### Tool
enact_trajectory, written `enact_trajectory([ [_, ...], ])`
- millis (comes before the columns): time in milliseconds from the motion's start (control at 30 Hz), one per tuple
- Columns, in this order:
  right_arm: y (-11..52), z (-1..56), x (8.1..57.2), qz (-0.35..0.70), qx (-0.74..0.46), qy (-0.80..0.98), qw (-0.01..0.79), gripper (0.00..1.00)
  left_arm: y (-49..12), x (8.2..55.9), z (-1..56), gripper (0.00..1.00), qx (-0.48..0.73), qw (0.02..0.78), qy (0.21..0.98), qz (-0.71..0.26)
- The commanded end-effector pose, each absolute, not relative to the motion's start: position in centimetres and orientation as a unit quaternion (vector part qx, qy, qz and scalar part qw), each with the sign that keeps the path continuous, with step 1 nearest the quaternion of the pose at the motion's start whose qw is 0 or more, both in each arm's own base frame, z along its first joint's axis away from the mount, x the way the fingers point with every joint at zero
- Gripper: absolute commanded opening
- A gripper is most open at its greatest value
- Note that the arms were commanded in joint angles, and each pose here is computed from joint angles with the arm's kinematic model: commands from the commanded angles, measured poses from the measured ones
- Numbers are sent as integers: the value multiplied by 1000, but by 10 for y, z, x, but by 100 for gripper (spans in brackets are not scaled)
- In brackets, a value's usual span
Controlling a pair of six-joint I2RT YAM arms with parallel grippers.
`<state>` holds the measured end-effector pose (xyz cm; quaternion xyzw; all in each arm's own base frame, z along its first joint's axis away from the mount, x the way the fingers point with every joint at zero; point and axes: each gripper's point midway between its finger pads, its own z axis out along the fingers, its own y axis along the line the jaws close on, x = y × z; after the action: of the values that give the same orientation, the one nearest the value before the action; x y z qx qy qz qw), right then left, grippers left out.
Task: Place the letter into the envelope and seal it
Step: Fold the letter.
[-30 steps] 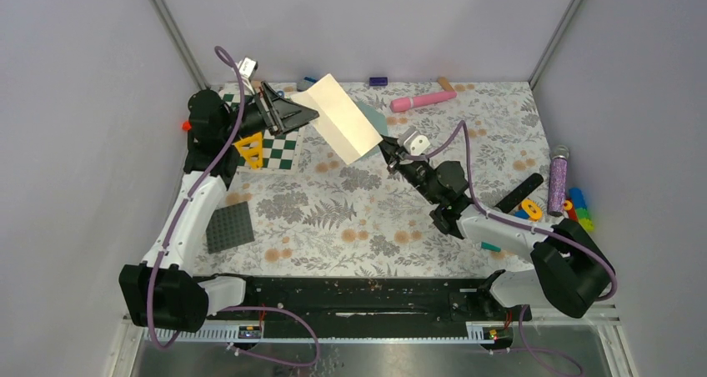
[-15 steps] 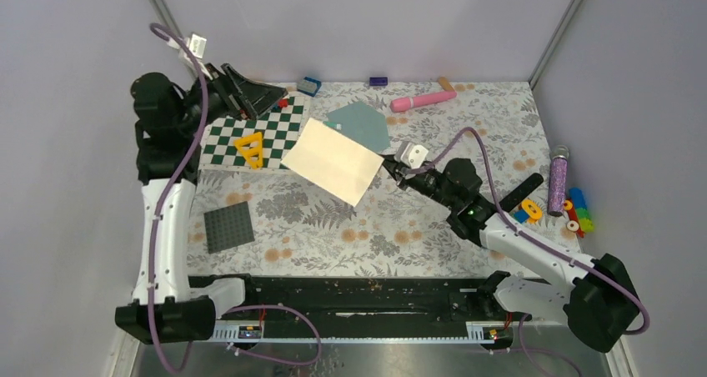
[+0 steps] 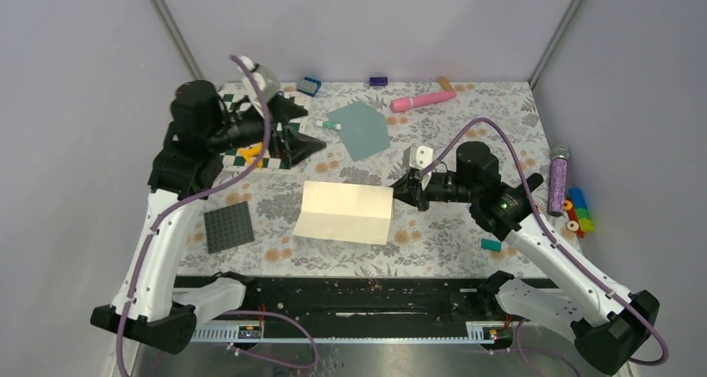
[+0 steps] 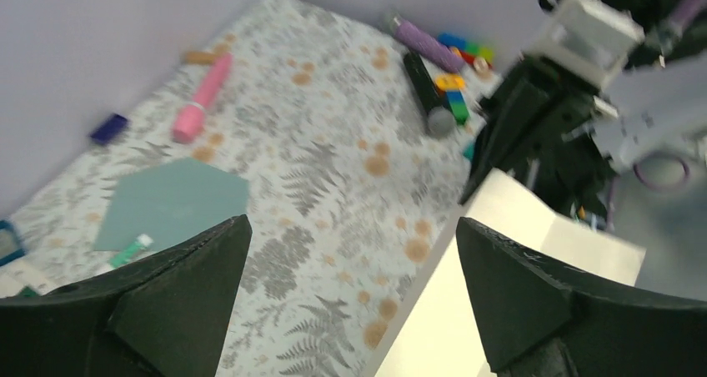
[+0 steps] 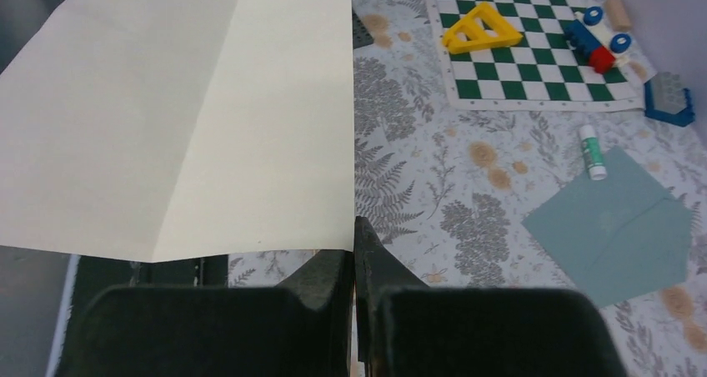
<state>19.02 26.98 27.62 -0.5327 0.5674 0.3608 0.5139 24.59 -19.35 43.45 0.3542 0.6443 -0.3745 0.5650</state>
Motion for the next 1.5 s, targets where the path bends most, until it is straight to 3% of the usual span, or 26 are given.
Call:
enact_trajectory([
  [0, 261, 274, 165, 405, -554, 560, 465, 0, -213, 234, 386, 99, 435, 521, 652, -337],
  [400, 256, 270, 148, 431, -572, 545, 436, 0, -246, 204, 304, 92, 529, 380, 674, -349],
  [667, 251, 261, 153, 409, -580, 547, 443, 0, -255, 176, 301, 88, 555, 319, 652, -406],
  [867, 249, 261, 157, 395, -581, 548, 454, 0, -257, 164, 287, 78, 573, 286, 650, -408],
  [1333, 247, 259, 162, 383, -580, 548, 464, 0, -266, 156, 261, 32, 601, 222, 657, -397],
  [1467, 246, 256, 164, 377, -582, 550, 466, 0, -266, 156, 262, 26, 602, 224, 657, -396],
])
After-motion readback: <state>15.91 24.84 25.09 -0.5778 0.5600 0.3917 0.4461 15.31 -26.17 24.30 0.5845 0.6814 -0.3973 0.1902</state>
